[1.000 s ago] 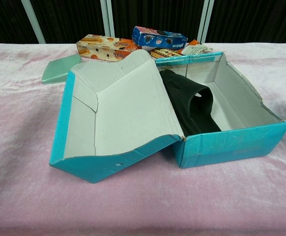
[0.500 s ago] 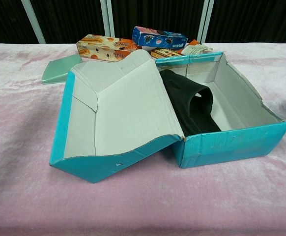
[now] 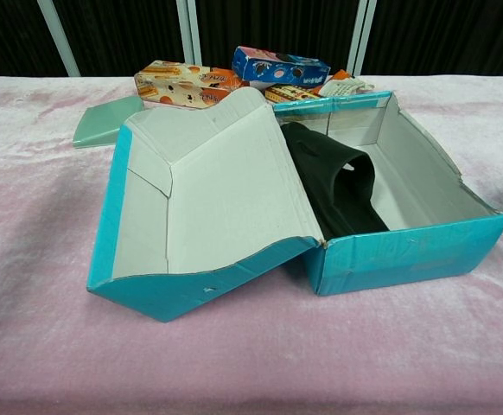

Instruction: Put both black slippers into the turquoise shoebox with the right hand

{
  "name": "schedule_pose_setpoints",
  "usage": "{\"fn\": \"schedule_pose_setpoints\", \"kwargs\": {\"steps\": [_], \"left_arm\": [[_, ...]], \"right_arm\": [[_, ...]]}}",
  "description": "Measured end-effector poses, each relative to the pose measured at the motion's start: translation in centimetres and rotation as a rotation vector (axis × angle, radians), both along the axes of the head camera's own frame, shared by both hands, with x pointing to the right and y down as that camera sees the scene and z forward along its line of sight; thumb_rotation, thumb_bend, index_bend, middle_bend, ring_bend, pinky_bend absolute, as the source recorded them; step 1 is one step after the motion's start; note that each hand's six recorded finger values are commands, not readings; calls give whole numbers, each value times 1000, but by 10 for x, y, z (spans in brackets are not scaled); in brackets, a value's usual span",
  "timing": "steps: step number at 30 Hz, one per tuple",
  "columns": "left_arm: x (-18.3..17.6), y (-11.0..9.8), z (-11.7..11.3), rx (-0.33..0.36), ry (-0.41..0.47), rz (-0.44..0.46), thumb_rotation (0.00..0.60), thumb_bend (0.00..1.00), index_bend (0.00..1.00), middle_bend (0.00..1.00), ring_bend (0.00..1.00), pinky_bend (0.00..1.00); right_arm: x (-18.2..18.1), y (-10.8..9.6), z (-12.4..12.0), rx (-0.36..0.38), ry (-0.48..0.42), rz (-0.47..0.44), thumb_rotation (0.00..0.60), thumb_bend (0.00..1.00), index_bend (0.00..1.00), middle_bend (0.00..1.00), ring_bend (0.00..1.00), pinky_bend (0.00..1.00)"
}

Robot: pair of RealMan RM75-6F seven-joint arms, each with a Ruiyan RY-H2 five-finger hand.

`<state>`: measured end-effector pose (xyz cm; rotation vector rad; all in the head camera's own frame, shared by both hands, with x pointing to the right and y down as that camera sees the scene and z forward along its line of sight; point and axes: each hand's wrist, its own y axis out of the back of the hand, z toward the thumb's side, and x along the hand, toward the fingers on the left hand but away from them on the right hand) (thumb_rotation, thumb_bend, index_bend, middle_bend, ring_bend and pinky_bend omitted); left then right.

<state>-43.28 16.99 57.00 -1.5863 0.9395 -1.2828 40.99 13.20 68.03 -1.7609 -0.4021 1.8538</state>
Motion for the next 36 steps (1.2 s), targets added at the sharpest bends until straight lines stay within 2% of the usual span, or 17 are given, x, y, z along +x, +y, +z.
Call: {"fn": "schedule_pose_setpoints", "kwargs": {"steps": [9,14,18,24,27,30,36], "left_arm": [[-1,-1,-2,11,3,-2,600,0,196,292,216,103],[-2,-2,-4,18,5,-3,600,0,196,291,217,103],[-2,-2,-4,19,8,-1,600,0,196,292,217,103],[0,-2,-3,12,11,2,600,0,196,292,217,103],[2,-2,-3,11,10,6,600,0,195,292,216,103],[2,-3,-3,6,8,3,600,0,196,291,217,103],[2,-5,-7,2,-1,-1,600,0,196,292,217,103]], "right_arm": [[-10,-6,-28,83,-39,-6,600,181,559,503,226,99],[-14,-21,-61,184,-69,2,600,180,559,503,226,100],[-18,-32,-80,248,-123,42,600,181,559,502,226,100],[-29,-48,-101,308,-294,147,600,180,562,502,226,100],[-39,-55,-106,311,-420,225,600,179,571,506,226,100],[-52,-61,-108,292,-574,316,600,178,576,507,226,100],[-88,-72,-104,197,-903,484,600,172,578,507,225,100]]}}
